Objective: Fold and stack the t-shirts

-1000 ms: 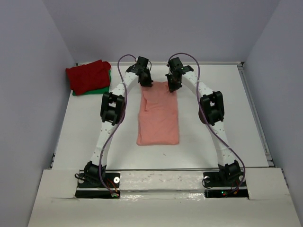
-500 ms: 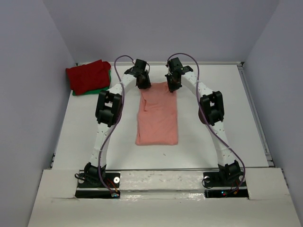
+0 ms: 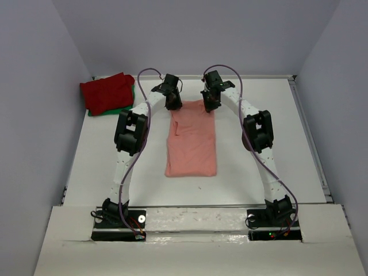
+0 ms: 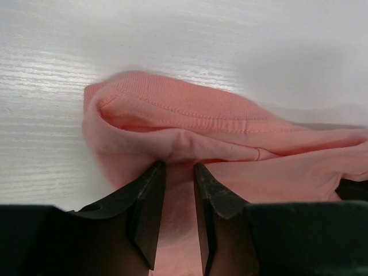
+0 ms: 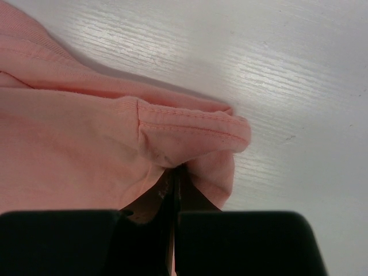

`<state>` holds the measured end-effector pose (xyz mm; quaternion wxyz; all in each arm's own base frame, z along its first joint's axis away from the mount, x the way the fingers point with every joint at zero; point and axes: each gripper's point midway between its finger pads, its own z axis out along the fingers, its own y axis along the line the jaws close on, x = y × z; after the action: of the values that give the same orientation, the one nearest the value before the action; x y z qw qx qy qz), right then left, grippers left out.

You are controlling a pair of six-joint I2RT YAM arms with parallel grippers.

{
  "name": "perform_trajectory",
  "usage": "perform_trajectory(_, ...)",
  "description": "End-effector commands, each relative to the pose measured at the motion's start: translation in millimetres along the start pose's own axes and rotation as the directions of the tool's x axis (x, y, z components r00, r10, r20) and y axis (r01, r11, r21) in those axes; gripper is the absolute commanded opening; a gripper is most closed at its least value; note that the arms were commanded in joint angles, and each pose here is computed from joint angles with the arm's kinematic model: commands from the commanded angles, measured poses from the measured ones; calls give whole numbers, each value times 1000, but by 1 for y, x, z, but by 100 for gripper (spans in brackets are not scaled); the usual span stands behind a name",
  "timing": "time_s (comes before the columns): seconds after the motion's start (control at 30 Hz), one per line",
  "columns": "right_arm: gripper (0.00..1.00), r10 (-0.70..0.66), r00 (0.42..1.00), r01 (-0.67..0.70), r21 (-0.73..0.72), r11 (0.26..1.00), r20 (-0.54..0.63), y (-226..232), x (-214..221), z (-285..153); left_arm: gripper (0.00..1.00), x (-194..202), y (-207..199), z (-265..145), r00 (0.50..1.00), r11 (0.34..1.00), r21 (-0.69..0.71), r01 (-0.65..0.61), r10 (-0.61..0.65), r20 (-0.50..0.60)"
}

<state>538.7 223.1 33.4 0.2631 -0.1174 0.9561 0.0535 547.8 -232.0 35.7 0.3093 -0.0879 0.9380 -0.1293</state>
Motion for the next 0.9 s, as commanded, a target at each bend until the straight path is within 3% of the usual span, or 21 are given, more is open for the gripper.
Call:
perform_trajectory(0.0,0,-28,996,29,14,999,-80,-6,23,4,42,-20,-2,-27,999,999,-22,-23,24,48)
perform_trajectory(0.07,0,-34,997,35,11,999,-66,-5,18,2,45,-27,-6,-27,997,999,-12,-36,37,61)
perform_trajectory(0.17,0,-34,997,35,16,999,-62,-6,16,1,64,-35,-11,-25,996,999,-2,-52,52,73)
perform_trajectory(0.3,0,-46,998,47,32,998,-43,-9,8,0,78,-46,-16,-24,992,998,4,-63,63,107)
perform_trajectory(0.47,0,-71,997,71,42,997,-6,-11,-3,-4,83,-57,-18,-31,981,997,12,-80,76,176)
perform_trajectory(0.57,9,-74,997,73,39,997,27,-9,-13,-9,84,-68,-24,-47,972,995,34,-90,80,223)
perform_trajectory(0.87,24,-107,985,109,-11,994,133,1,-49,-40,85,-89,-48,-81,947,991,69,-112,86,308)
